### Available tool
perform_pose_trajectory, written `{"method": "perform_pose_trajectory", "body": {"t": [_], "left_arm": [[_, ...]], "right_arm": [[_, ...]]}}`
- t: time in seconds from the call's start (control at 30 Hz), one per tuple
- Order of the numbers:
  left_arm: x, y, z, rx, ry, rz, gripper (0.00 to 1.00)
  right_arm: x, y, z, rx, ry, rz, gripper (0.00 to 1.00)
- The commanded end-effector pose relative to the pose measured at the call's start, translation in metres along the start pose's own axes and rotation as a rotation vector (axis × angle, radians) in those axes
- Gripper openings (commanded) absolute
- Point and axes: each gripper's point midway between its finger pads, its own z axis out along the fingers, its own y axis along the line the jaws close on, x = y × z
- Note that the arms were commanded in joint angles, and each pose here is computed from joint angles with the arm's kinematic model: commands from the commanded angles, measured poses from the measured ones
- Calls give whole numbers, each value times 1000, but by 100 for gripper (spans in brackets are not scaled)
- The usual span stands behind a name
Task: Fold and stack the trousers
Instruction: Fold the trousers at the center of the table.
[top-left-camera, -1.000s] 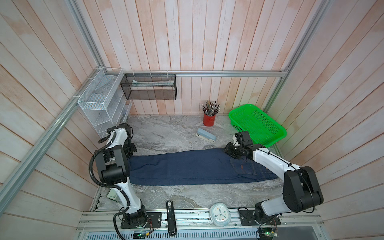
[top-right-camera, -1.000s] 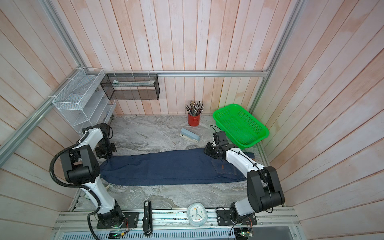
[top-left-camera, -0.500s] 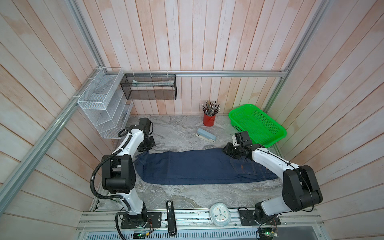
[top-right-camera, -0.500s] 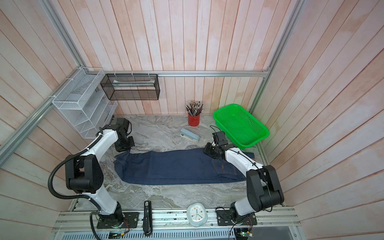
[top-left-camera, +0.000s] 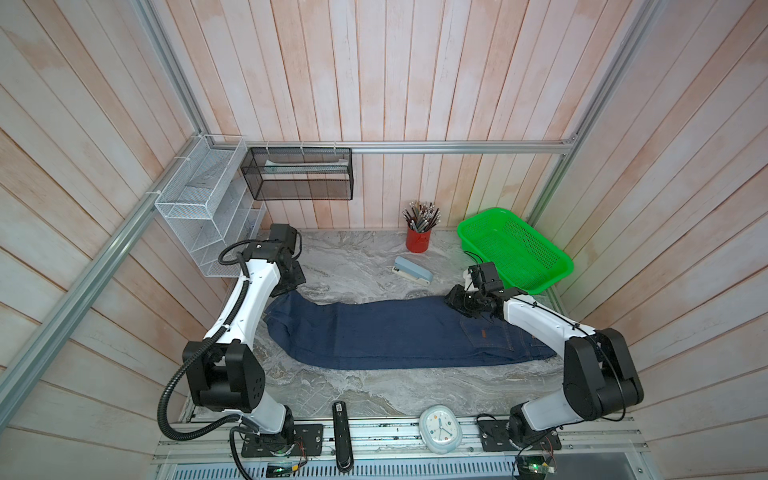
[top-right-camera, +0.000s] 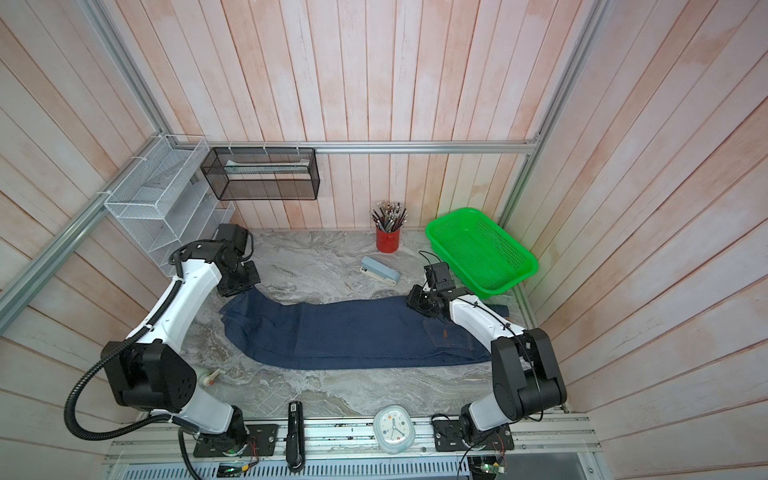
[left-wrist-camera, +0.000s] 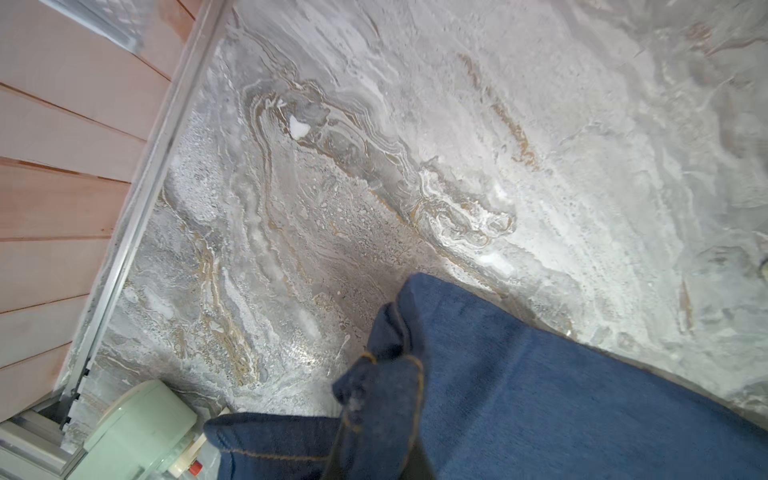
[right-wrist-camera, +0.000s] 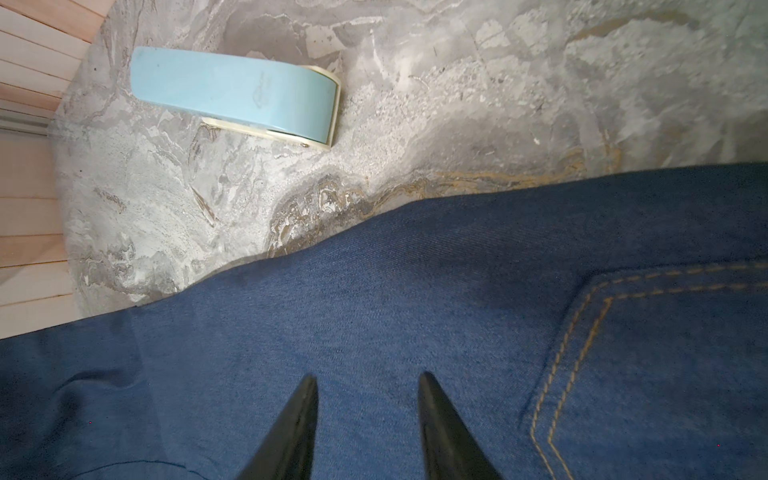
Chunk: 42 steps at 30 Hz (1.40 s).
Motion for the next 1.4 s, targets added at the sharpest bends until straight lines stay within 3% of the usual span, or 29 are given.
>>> {"method": "perform_pose_trajectory", "body": {"t": [0.0, 0.4, 0.9, 1.37], "left_arm": [[8, 6, -14, -32, 7, -5, 0], [9, -22, -39, 56, -31, 12, 0], [26, -132, -60, 270, -38, 100, 0], [62, -211, -42, 413, 16, 127, 0]], "right_arm": [[0, 5, 4, -21, 5, -13, 42], [3, 4, 4, -28, 2, -14, 42], [-3, 4, 1, -32, -27, 8, 42], [-29, -19, -25, -7, -129, 64, 42]]}}
